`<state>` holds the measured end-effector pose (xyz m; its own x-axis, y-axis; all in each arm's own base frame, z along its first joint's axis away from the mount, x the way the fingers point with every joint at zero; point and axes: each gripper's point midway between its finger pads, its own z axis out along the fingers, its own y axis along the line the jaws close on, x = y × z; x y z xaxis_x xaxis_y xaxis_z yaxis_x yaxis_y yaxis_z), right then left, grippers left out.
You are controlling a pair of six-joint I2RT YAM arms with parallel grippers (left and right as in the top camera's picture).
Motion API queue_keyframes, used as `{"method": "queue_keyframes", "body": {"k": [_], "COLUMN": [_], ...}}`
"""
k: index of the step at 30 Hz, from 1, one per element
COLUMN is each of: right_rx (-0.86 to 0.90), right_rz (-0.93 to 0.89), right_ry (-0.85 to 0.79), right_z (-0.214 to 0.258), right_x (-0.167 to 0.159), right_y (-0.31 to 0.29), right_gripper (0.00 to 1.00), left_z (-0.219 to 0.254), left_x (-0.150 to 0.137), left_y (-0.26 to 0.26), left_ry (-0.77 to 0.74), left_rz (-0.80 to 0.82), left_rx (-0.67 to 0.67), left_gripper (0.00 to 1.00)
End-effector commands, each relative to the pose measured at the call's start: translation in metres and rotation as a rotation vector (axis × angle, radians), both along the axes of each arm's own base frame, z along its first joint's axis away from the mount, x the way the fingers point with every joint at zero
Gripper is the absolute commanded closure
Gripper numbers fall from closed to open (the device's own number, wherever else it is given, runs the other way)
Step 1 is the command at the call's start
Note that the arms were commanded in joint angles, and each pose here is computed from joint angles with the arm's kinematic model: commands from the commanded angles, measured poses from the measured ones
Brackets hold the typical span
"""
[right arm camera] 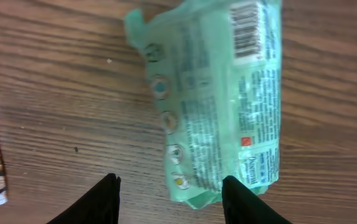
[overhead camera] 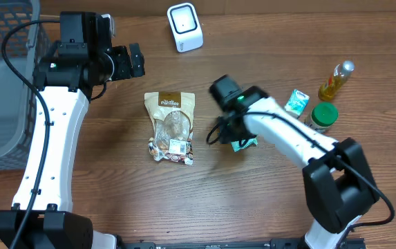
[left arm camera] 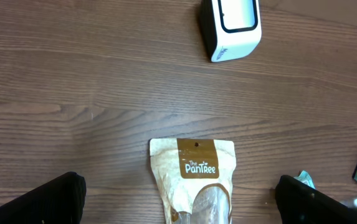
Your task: Scan the item barcode
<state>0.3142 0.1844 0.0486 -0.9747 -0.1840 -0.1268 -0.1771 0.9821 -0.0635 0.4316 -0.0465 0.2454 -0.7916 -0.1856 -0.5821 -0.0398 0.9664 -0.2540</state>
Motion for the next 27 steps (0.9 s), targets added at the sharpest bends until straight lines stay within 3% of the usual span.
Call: {"method": "queue_keyframes", "body": {"k": [1,5,10,11,15,19,22,27], "right_rx": [-0.098,-0.145,-0.146,-0.141,-0.138,-0.150,-0.157,-0.165], "right_rz": [-0.006,0.006,0.004,0.020,0.033,0.024,0.017,0.019], "right_ry": [-0.126,-0.145,-0.150,-0.161,-0.180,-0.145,-0.127,-0.116], "right_z": [0.009,0.006,0.005,0.006,0.007,0.005,0.002,-0.008], "right_x": [0.016,0.015,0.017,0.020,0.025,0.017,0.011,0.006], "right_y": [-0.005,-0.009,-0.010,-0.008,-0.007,-0.011,-0.013,-0.017], "right_gripper": [0.50,0.47,0.01,0.00,0.00,0.31,0.41,0.44], "left_z": [0.005,0.005,0.005,0.005,0.005,0.005,0.005,0.005], "left_x": [0.002,0.002,0.002,0.002,0.002,0.002,0.002,0.002], "left_y": [-0.002,-0.002,-0.002,-0.002,-0.002,-0.002,-0.002,-0.002], "left_ry": [-0.018,-0.019,-0.018,-0.019,-0.018,-0.018,-0.018,-0.018], "left_rz": [-0.021,-0.020,-0.021,-0.021,-0.021,-0.020,-0.021,-0.021], "left_rx": [0.015,0.015,0.015,0.015,0.015,0.015,0.015,0.015], "left_gripper": [0.01,0.00,0.00,0.01,0.00,0.00,0.00,0.01]}}
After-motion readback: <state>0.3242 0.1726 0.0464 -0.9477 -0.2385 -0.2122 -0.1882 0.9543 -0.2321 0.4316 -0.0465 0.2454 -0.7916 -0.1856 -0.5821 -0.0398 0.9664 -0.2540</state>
